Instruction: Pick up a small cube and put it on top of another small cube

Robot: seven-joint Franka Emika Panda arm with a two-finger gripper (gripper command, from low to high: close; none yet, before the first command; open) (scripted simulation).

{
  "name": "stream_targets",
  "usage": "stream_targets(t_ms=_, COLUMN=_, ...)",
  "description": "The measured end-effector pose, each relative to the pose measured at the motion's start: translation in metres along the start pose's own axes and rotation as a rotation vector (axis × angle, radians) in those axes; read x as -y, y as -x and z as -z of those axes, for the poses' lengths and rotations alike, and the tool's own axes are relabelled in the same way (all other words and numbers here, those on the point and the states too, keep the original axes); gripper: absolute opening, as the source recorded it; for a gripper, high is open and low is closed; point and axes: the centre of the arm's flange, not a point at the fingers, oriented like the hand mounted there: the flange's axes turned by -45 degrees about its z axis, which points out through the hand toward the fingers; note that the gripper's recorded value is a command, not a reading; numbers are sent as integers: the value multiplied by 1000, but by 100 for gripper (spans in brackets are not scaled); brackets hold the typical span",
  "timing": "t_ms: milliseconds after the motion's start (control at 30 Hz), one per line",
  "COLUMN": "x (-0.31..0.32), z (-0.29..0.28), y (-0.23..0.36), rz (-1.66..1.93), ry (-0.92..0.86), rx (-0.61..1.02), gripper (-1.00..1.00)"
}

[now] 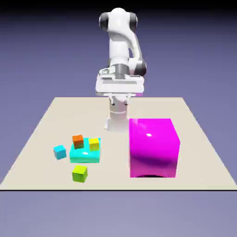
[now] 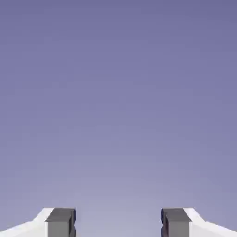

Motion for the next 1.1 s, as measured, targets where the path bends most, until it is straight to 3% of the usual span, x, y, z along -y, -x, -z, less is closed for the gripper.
stream_targets(t_ms=267, x=-87, z=-77, y=-15, rz=-210, ry=38, rx=362, gripper=0)
stream_targets(t_ms=533, x=-185, z=-142, y=7, rz=-434, ry=40, rx=702, gripper=0)
stream_targets(t_ms=1100, x=-356, z=-227, y=134, rz=-872, ry=-96, rx=1347, gripper=0)
